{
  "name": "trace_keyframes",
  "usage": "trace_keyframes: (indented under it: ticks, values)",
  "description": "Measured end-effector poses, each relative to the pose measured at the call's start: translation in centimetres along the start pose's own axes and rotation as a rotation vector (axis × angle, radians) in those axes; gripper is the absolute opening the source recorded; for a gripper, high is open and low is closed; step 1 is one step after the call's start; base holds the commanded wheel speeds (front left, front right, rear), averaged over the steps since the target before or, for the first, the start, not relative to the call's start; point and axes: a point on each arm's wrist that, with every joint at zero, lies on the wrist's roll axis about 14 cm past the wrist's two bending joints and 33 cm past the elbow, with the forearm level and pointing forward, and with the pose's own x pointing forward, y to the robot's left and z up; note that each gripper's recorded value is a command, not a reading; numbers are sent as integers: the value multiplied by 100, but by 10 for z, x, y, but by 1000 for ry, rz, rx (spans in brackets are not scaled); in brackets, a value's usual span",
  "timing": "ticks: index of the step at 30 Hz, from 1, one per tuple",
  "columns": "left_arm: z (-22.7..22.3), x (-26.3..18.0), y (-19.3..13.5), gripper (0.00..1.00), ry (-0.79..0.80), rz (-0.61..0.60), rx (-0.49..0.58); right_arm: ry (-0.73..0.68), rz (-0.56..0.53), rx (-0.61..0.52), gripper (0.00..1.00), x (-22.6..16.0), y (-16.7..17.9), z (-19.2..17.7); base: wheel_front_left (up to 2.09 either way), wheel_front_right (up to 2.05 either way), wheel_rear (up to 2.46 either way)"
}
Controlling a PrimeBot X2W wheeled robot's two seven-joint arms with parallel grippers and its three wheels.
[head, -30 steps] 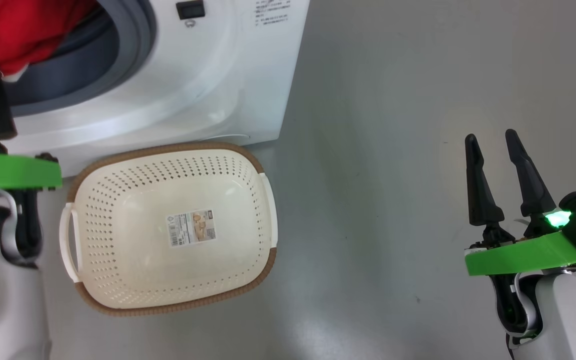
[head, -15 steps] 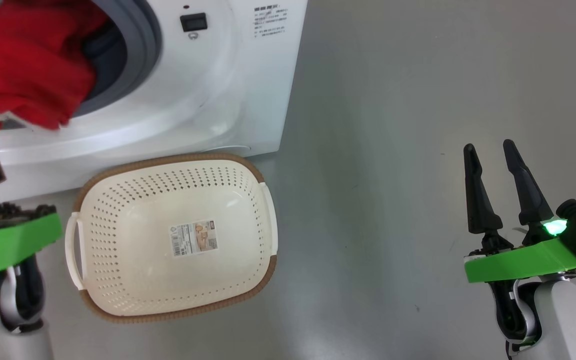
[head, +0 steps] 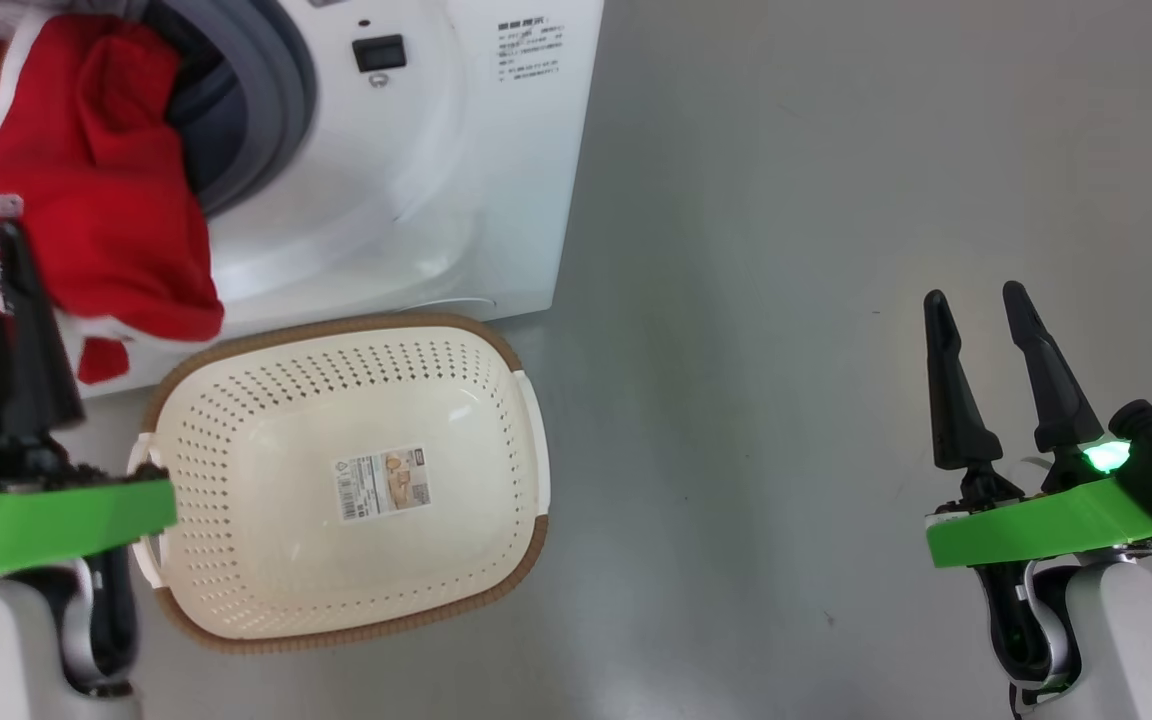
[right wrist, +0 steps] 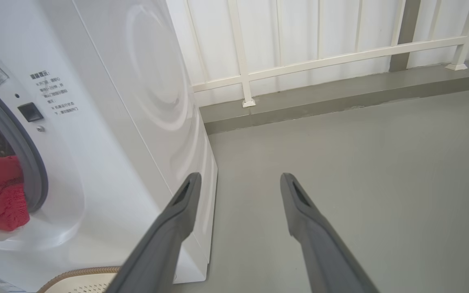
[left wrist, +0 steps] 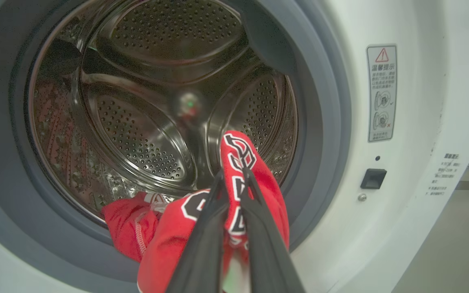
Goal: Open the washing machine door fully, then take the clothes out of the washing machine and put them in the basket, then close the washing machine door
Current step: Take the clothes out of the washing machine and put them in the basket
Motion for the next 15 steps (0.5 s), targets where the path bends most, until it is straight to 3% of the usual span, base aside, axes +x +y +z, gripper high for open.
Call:
trace_keyframes:
  ticks: [15]
  values:
    - [-125,-51,2,0,399,15,-30,39,-21,13,100,2,-7,-16,0,0,0]
